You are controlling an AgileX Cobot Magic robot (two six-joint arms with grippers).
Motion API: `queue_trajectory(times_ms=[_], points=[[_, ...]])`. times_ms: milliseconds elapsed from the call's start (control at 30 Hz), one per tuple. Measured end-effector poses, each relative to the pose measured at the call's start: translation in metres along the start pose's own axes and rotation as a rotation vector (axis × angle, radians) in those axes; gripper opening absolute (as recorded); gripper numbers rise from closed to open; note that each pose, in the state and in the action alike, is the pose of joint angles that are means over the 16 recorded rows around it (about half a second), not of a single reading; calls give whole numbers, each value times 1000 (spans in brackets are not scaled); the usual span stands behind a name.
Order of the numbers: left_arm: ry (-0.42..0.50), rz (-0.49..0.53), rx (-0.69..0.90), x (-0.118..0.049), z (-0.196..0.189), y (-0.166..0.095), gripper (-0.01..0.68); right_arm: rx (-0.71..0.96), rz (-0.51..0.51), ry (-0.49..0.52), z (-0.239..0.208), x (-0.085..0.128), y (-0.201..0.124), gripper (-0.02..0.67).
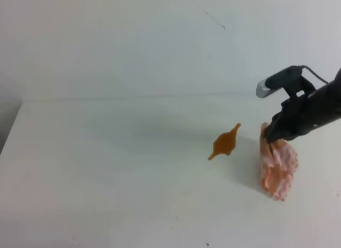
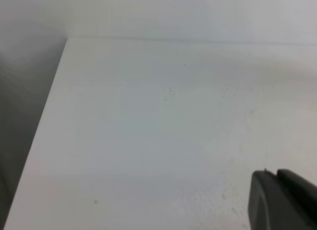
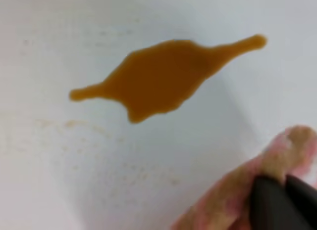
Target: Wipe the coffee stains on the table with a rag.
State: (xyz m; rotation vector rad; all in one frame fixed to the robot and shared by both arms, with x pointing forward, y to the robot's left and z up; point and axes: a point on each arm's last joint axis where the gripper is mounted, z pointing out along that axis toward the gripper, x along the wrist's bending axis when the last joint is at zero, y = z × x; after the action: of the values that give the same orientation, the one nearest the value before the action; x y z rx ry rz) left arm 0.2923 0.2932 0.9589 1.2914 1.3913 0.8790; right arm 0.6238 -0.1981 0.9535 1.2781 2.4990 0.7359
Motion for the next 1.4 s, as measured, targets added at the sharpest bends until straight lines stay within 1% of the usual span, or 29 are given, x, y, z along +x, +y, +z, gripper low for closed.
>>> queue_trajectory(times_ms=[233,367,467,600,767,900,1067,1167,1267,1400], points=[[0,-1,0,0,0,0,0,32,1,12,-9,0,12,11],[0,-1,0,0,0,0,0,65,16,17,-10,1,12,12],[0,-1,0,0,0,0,0,95,30,22,-9,2,9,29],[0,-1,0,0,0,0,0,127,42,20,-5,2,5,74],[0,0,0,0,0,0,0,170,42,24,2,6,1,170],[0,0,0,0,0,0,0,199,13,29,9,13,0,250],[0,1,0,0,0,0,0,230,-35,12,19,20,-2,320],[0,1,0,0,0,0,0,248,-61,-6,25,23,-4,338],[0,1,0,0,0,0,0,267,-81,-23,31,24,-6,341],[0,1,0,0,0,0,0,297,-85,-38,41,24,-10,324]])
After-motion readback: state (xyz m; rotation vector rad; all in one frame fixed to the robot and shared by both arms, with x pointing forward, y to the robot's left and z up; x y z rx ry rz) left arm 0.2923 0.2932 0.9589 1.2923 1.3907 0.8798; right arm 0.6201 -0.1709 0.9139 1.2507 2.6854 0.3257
